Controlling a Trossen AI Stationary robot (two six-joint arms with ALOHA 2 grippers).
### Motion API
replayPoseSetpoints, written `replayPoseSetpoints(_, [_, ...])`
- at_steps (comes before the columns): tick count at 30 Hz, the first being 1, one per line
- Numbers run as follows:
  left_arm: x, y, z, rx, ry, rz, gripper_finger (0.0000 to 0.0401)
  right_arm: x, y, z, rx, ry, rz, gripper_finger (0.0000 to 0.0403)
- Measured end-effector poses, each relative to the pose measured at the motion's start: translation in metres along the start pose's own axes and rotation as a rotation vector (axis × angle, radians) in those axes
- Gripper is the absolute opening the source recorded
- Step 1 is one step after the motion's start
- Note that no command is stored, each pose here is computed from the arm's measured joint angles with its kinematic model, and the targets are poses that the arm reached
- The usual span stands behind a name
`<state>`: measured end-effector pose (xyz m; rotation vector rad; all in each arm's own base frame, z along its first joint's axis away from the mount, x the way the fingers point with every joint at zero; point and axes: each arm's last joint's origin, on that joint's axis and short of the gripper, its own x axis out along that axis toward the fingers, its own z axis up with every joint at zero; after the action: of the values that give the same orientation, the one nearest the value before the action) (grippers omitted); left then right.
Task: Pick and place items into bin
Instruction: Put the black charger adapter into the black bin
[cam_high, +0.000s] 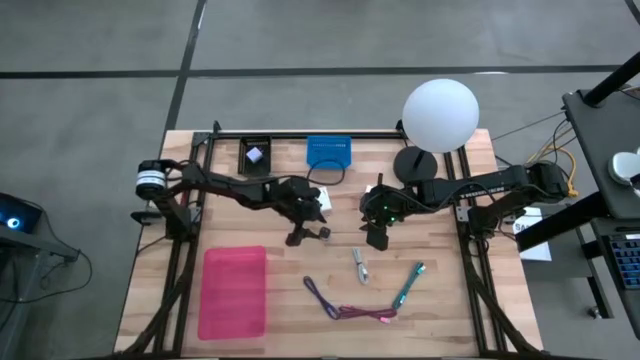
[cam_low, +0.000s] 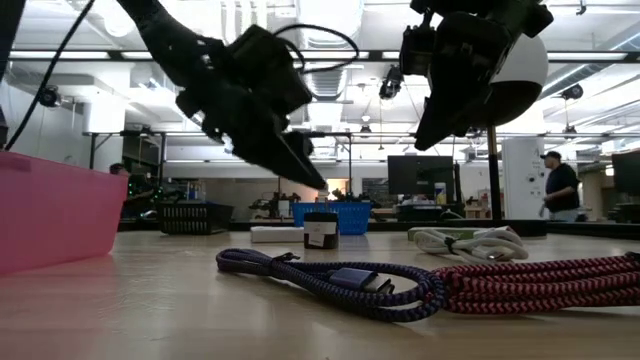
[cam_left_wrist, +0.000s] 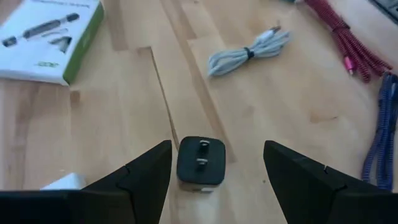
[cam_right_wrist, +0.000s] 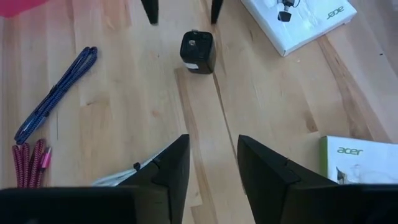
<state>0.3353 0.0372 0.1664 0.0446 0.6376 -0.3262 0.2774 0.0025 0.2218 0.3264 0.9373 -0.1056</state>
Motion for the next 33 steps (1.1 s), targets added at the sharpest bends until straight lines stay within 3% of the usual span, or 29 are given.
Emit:
replayPoseSetpoints(23, [0.028,0.008,-0.018,-0.025,0.062,0.001,0.0234,0.001,0.0,0.0,0.0,0.001,-0.001,0.0108])
replayPoseSetpoints(33, [0.029,0.008,-0.017,-0.011,0.031,0.008,0.0146,0.001,0.0,0.0,0.0,0.0,-0.001,0.0107])
